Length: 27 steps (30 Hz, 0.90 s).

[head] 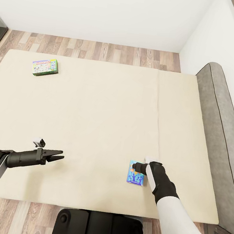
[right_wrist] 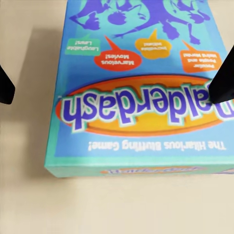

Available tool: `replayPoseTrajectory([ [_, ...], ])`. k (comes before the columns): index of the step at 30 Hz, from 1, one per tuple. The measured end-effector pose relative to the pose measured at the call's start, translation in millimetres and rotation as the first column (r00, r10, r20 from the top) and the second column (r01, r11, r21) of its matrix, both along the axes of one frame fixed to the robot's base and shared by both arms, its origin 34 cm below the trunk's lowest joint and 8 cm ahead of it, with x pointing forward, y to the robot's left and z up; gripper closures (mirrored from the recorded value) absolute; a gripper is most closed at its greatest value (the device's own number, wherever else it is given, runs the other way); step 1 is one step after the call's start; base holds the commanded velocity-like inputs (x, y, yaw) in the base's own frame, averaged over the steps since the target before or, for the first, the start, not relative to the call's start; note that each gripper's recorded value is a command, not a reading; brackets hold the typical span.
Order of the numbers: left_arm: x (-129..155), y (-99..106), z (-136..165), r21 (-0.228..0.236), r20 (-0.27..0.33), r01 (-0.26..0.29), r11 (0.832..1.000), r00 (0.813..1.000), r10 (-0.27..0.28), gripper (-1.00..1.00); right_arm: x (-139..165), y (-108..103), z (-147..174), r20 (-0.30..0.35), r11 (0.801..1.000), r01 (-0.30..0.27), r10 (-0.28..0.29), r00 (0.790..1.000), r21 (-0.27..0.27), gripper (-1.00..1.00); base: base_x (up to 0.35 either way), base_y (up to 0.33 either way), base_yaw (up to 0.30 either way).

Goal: Put all the toys in the child's room - the three board games (two on the bed and one on the table), the two jigsaw puzzles on the table, and the tennis ball on the table - inside the toy box on the table in the child's room.

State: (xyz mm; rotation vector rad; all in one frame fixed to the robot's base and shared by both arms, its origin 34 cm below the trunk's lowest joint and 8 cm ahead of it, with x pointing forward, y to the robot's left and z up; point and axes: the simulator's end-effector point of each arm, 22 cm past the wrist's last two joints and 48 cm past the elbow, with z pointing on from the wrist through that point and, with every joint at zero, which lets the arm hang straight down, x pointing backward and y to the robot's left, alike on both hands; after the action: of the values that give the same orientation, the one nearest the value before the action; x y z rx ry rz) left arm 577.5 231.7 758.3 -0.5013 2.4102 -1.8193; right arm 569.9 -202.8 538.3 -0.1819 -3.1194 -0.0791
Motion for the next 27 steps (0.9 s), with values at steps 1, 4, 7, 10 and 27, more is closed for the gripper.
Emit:
replayPoseTrajectory([
  [1,0.0,0.0,0.0,0.0,0.0,0.0,1.0,1.0,0.0,-1.0,-0.3,0.1,0.0,-0.001,1.0,0.001,-0.001,1.0,0.001,-1.0,0.0,0.0,0.0],
  [4,-0.2,0.0,0.7,0.0,0.001,0.0,1.0,1.0,0.0,-1.0,-2.8,-0.6,0.1,-0.008,1.0,0.0,0.0,1.0,-0.002,-1.0,0.0,0.0,0.0],
  [7,-0.3,0.0,0.7,0.0,0.001,0.0,1.0,1.0,0.0,-1.0,-2.9,-0.6,0.1,-0.009,1.0,-0.001,0.001,1.0,-0.003,-1.0,0.0,0.0,0.0],
  [10,-0.3,0.0,0.2,0.001,0.0,0.001,1.0,1.0,-0.001,-1.0,-2.0,0.0,-0.1,-0.007,1.0,-0.007,0.007,1.0,0.0,-1.0,0.0,0.0,0.0],
  [27,-0.3,0.1,-0.8,0.002,-0.001,0.001,1.0,1.0,-0.001,-1.0,-14.5,21.5,-4.6,-0.032,0.997,0.0,0.002,0.999,0.076,-1.0,0.0,0.0,0.0],
])
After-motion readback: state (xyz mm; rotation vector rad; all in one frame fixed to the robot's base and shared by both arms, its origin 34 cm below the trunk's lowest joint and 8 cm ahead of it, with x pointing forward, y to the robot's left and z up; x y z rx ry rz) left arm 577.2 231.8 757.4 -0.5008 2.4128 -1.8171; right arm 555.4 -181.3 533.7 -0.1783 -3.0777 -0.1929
